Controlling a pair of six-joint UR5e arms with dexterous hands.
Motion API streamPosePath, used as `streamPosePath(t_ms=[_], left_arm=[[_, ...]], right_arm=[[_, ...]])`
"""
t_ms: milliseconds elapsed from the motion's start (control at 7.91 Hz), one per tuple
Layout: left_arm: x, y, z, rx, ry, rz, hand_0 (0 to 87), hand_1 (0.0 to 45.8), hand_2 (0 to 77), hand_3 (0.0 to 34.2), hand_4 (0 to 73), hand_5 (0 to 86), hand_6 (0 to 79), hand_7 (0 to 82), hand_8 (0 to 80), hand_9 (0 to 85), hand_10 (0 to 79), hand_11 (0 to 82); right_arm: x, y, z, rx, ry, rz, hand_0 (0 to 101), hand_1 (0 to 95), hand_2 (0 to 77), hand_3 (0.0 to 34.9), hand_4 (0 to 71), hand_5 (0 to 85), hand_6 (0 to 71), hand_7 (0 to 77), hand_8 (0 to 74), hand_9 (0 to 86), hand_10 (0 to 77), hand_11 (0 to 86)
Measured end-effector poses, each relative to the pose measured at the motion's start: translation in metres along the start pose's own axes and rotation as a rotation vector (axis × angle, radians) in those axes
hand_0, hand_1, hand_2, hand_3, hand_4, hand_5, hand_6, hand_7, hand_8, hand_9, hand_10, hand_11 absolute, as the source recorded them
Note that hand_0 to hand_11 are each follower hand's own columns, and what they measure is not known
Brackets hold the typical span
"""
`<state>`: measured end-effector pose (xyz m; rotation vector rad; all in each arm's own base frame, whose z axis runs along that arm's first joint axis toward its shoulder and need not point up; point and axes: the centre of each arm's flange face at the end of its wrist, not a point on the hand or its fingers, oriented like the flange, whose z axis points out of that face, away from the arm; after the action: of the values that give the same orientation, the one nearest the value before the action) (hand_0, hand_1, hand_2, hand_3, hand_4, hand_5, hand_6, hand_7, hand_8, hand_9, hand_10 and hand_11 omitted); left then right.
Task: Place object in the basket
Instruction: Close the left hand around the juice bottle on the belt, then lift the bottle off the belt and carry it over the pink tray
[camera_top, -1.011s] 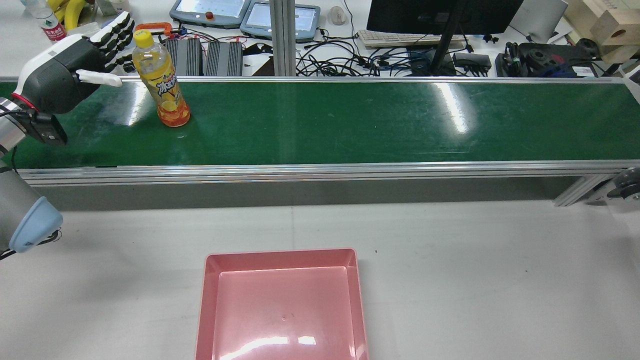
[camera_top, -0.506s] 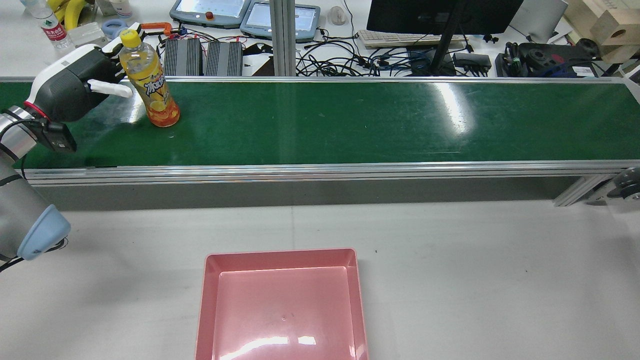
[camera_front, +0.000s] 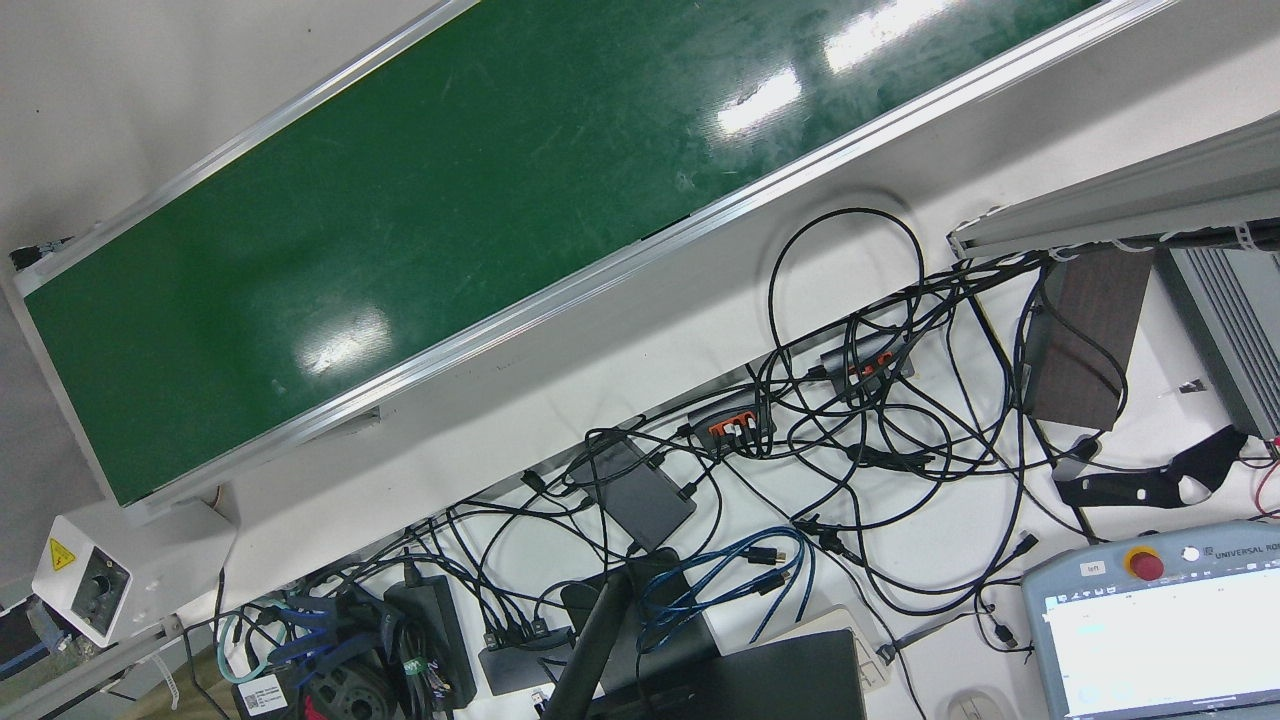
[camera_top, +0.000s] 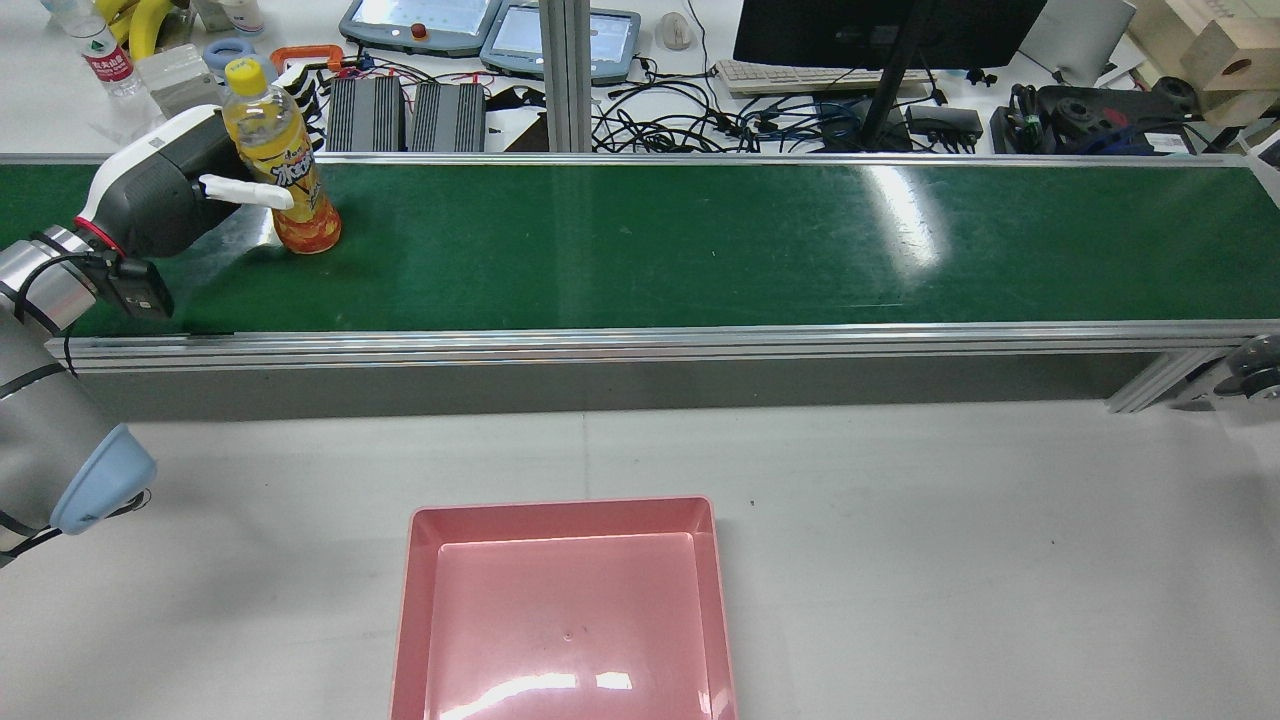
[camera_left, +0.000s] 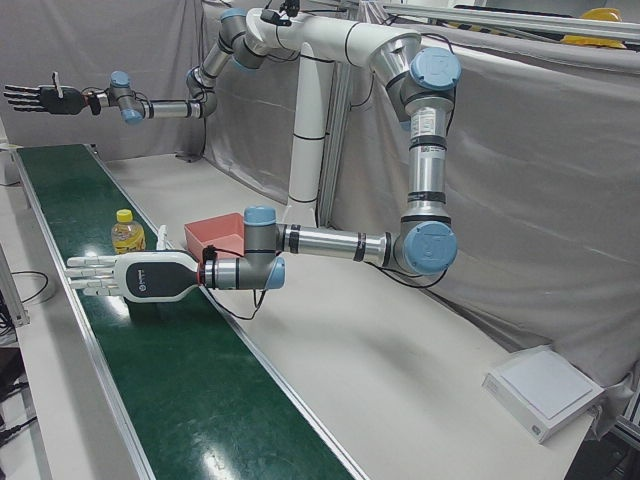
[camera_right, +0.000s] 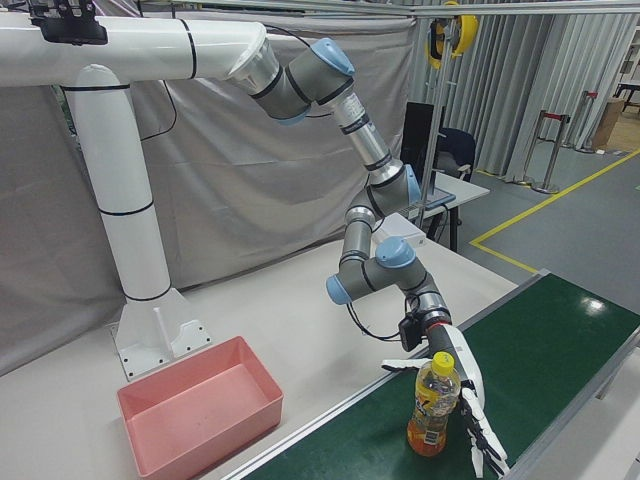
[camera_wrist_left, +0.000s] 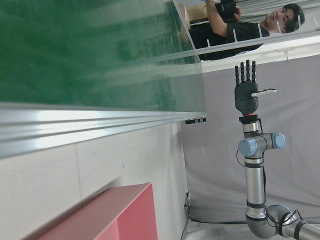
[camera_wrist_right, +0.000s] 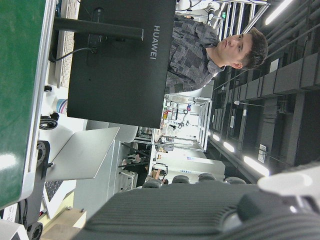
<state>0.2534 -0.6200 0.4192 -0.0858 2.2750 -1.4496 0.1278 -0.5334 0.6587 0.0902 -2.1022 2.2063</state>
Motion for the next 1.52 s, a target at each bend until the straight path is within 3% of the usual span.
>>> streamPosePath(t_ms=[126,253,379,506,632,1011,1264,1517], left_arm=[[0.001,0.000,0.000,-0.001,0.007,-0.005,44.3,9.3,4.4,0.0,1.1,4.4,0.0,0.5,2.2,6.0,8.2,13.1],[0.003,0.001,0.001,0.006,0.027,-0.016,44.3,12.5,18.0,0.0,7.6,9.8,3.8,8.2,10.9,16.9,18.0,25.6],[0.006,0.000,0.000,0.027,0.052,-0.029,45.7,16.4,36.5,0.0,30.0,25.1,14.7,27.3,26.2,33.3,31.6,41.5],[0.009,0.000,-0.001,0.046,0.072,-0.038,45.2,10.9,47.5,0.0,31.6,45.8,33.8,46.9,44.7,58.4,46.4,56.2],[0.011,0.004,-0.002,0.057,0.079,-0.042,45.3,9.8,49.6,0.0,28.4,50.2,40.9,57.8,51.3,67.6,54.5,66.5],[0.013,0.060,-0.013,0.027,0.039,-0.049,44.7,10.4,50.7,0.0,26.2,52.4,37.6,57.8,50.7,70.4,53.5,69.8],[-0.021,0.108,-0.020,-0.029,-0.030,-0.076,44.3,10.4,50.7,0.0,26.2,52.4,37.1,57.3,50.7,70.4,51.3,70.4],[-0.059,0.180,-0.048,-0.087,-0.133,-0.069,43.0,10.4,50.7,0.0,25.6,52.4,38.2,56.2,50.2,69.3,50.7,70.9]], right_arm=[[0.000,0.000,0.000,0.000,0.000,0.000,0,0.0,0.5,0.2,0.0,0.0,0.0,0.5,0.0,0.0,0.0,0.0],[0.000,0.000,0.000,0.000,-0.001,0.000,0,0.0,0.5,0.3,0.0,0.0,0.0,0.5,0.0,0.0,0.0,0.0],[0.000,0.000,0.000,0.000,-0.001,0.000,0,0.0,0.5,0.2,0.0,0.0,0.0,0.5,0.0,0.0,0.0,0.0],[0.000,0.000,0.000,0.000,-0.001,0.000,0,0.0,0.5,0.2,0.0,0.0,0.0,0.5,0.0,0.0,0.0,0.0],[0.000,0.000,0.000,0.000,-0.001,0.000,0,0.0,0.5,0.2,0.0,0.0,0.0,0.5,0.0,0.0,0.0,0.0],[0.000,0.000,0.000,-0.001,-0.001,0.000,0,0.0,0.5,0.2,0.0,0.0,0.0,0.5,0.0,0.0,0.0,0.0],[0.000,0.000,0.000,-0.001,-0.001,0.000,0,0.0,0.5,0.2,0.0,0.0,0.0,0.5,0.0,0.0,0.0,0.0],[0.000,0.000,0.000,0.000,-0.001,0.000,0,0.0,0.5,0.3,0.0,0.0,0.0,0.5,0.0,0.0,0.0,0.0]])
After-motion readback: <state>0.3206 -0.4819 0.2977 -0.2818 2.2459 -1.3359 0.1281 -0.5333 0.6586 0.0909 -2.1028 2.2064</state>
